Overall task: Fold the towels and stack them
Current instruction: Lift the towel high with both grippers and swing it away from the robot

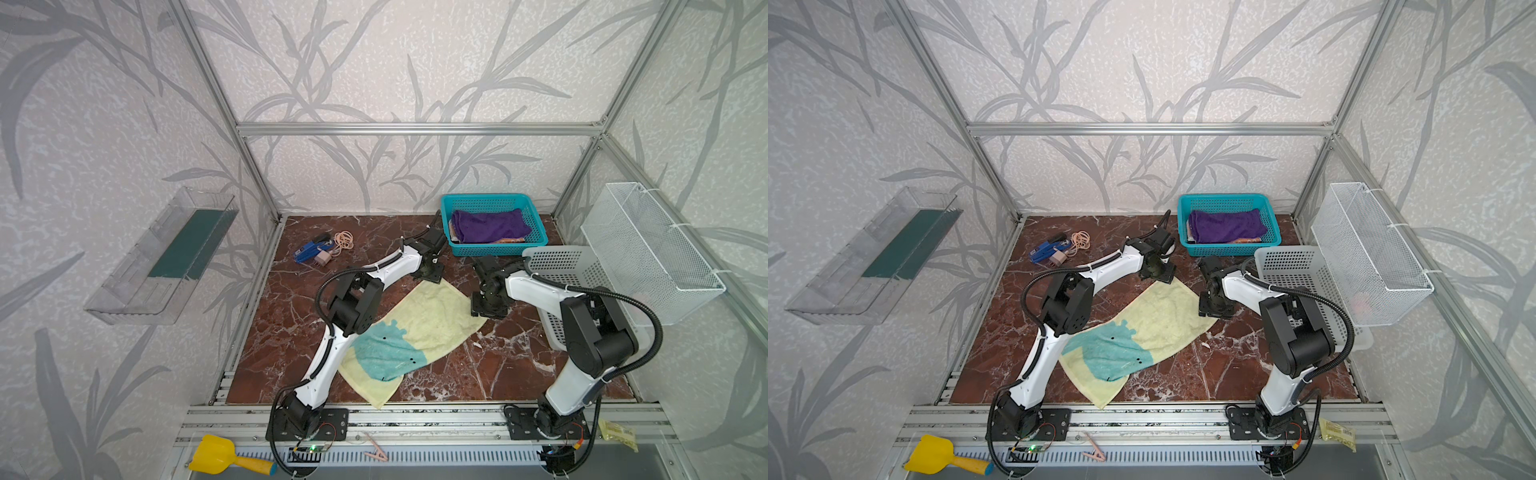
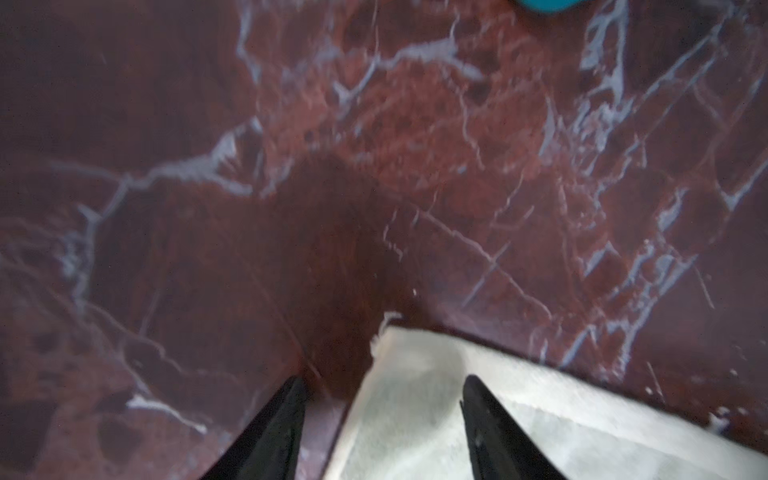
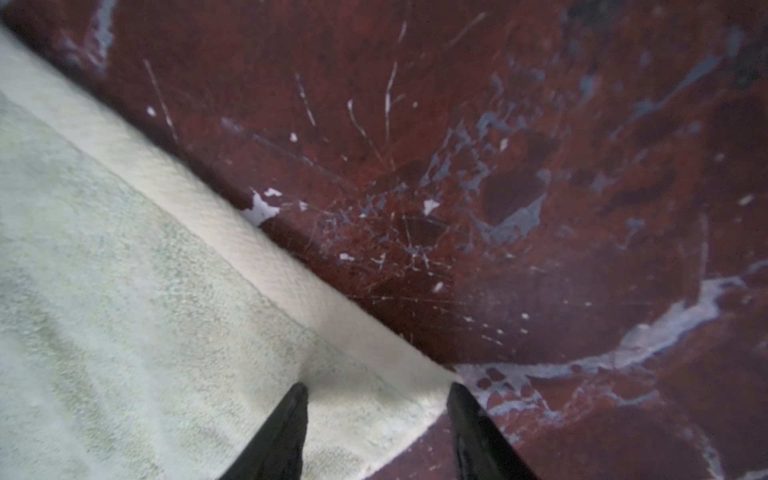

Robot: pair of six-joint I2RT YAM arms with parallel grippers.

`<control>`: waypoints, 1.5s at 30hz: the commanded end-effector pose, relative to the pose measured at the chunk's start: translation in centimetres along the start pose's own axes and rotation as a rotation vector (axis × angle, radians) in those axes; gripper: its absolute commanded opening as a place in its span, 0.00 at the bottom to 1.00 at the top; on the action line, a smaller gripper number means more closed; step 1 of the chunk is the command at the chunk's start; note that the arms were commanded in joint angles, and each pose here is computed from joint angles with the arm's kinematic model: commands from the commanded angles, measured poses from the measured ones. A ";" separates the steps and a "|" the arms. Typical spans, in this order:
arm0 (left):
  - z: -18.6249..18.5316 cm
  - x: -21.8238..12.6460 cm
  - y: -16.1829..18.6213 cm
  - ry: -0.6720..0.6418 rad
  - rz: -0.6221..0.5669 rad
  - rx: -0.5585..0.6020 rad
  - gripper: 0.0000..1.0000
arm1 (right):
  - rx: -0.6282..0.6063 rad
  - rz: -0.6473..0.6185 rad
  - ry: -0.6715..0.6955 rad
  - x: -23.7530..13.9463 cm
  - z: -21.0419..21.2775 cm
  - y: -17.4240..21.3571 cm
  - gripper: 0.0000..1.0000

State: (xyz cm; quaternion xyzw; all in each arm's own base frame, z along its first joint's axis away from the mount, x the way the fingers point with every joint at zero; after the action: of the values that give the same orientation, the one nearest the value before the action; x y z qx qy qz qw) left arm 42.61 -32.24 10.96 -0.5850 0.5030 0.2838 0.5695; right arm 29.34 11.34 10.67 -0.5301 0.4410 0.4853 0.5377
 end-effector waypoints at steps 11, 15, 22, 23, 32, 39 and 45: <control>0.3 -0.7 1.2 0.041 0.048 0.028 0.05 | -0.063 0.029 0.051 0.6 0.3 -0.4 0.03; -0.1 -5.6 -0.1 0.122 -0.045 0.043 0.00 | -0.120 -0.061 0.091 -3.2 1.6 -1.4 0.00; 1.0 -16.7 -1.6 0.157 -0.260 0.066 0.00 | -0.216 -0.292 0.078 -12.0 4.1 -2.0 0.00; 1.2 -18.3 -1.6 0.160 -0.294 0.065 0.00 | -0.234 -0.321 0.083 -13.3 4.4 -1.9 0.00; 2.4 -33.5 1.0 0.217 -0.708 0.062 0.00 | -0.382 -0.676 0.081 -26.8 7.0 -0.5 0.00; 2.2 -44.5 3.9 0.264 -0.978 0.105 0.00 | -0.469 -0.932 0.099 -37.5 7.6 1.9 0.00; 1.9 -49.3 6.1 0.253 -1.045 0.132 0.00 | -0.512 -1.027 0.170 -42.6 7.6 4.8 0.00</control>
State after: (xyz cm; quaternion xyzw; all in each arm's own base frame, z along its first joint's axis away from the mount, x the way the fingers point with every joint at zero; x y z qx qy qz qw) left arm 22.54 -17.47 51.74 -0.7583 0.2485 -0.1407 0.5860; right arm 19.05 17.54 52.36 -0.7892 -0.0020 0.2332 0.5681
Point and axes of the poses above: each gripper's point midway between its finger pads, its own x axis out along the fingers, its own z axis along the line the jaws close on, y = z × x, the point moved 9 cm from there along -x, back along the fingers, and after that the axes turned 10 degrees about -x, right-handed, at the moved point
